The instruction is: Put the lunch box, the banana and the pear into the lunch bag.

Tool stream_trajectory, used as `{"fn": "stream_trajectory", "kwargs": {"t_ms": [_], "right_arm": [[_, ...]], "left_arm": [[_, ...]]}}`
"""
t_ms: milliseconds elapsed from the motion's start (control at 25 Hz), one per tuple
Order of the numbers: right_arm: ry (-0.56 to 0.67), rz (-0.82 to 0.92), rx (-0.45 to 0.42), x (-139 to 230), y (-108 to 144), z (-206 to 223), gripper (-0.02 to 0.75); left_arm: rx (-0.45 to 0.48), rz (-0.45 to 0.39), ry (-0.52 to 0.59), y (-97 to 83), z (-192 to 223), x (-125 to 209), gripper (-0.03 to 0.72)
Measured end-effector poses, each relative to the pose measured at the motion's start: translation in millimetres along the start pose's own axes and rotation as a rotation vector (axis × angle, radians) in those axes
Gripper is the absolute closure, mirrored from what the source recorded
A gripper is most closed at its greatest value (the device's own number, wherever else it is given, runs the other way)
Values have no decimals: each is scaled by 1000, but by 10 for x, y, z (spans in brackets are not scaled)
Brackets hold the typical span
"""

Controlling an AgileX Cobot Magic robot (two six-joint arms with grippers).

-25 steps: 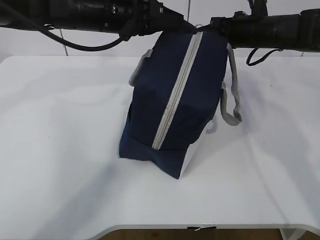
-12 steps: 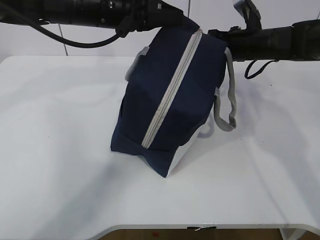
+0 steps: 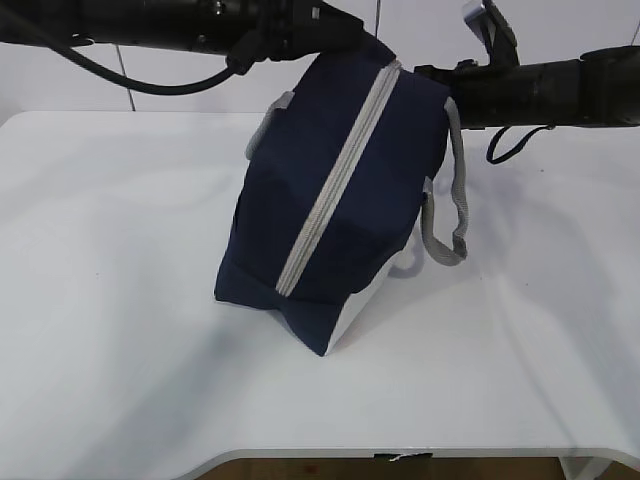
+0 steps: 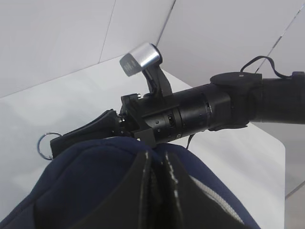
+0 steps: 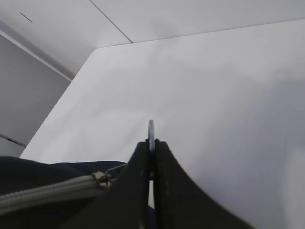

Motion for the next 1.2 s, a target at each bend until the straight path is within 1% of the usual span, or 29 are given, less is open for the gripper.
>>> {"fn": "stream_trajectory", "kwargs": {"t_ms": [80,120,160,200,240,320,400,440,480,600,760,840,960,1120,1200], "right_arm": [[-2,4,-7,-4,13,0,729],[-4,9,-14,-6,23,1,717],[-6,9,-18,-14,33,1,686],[-8,6,-22,-27,40,4,642],[-9,3,-28,-38,49,8,569],[-20,-14,-42,-110,97,3,397],[-36,-33,-53,-198,145,-4,274],[-41,-44,-55,-233,166,-10,237],[-48,-59,-58,-281,198,-23,218],[-63,-134,-67,-452,347,-94,190],[-74,-251,-79,-716,648,-266,183],[-60,-295,-80,-797,774,-346,183],[-23,-339,-84,-843,923,-444,182],[27,-363,-74,-837,1005,-524,182],[41,-367,-70,-830,1027,-551,182]], "left_arm": [[0,5,0,-5,-5,-6,661],[0,8,0,-9,-9,-11,661],[0,9,-2,-14,-13,-19,661],[0,9,-2,-14,-13,-19,661],[2,12,-3,-23,-18,-27,661],[3,14,-4,-28,-22,-35,661],[3,15,-7,-33,-26,-44,661],[1,13,-8,-30,-26,-47,661],[-2,15,-10,-28,-31,-56,661],[-11,15,-11,-12,-31,-58,661],[-21,10,-17,7,-31,-67,661],[-39,1,-18,52,-19,-52,661],[-112,-5,-25,193,-20,-55,661],[-238,-24,-37,444,-36,-42,655],[-265,-35,-40,512,-27,-26,620]]}}
Point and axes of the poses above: a point on each arm's last joint axis where the gripper is mounted, z pointing out along that axis toward the gripper, y along the wrist's bending axis when the last joint is at zero, x = y × z, the point moved 9 cm from there along z, pointing out along that axis toward the gripper, and after that the axes turned 3 degrees about z, right-handed, at the moved point
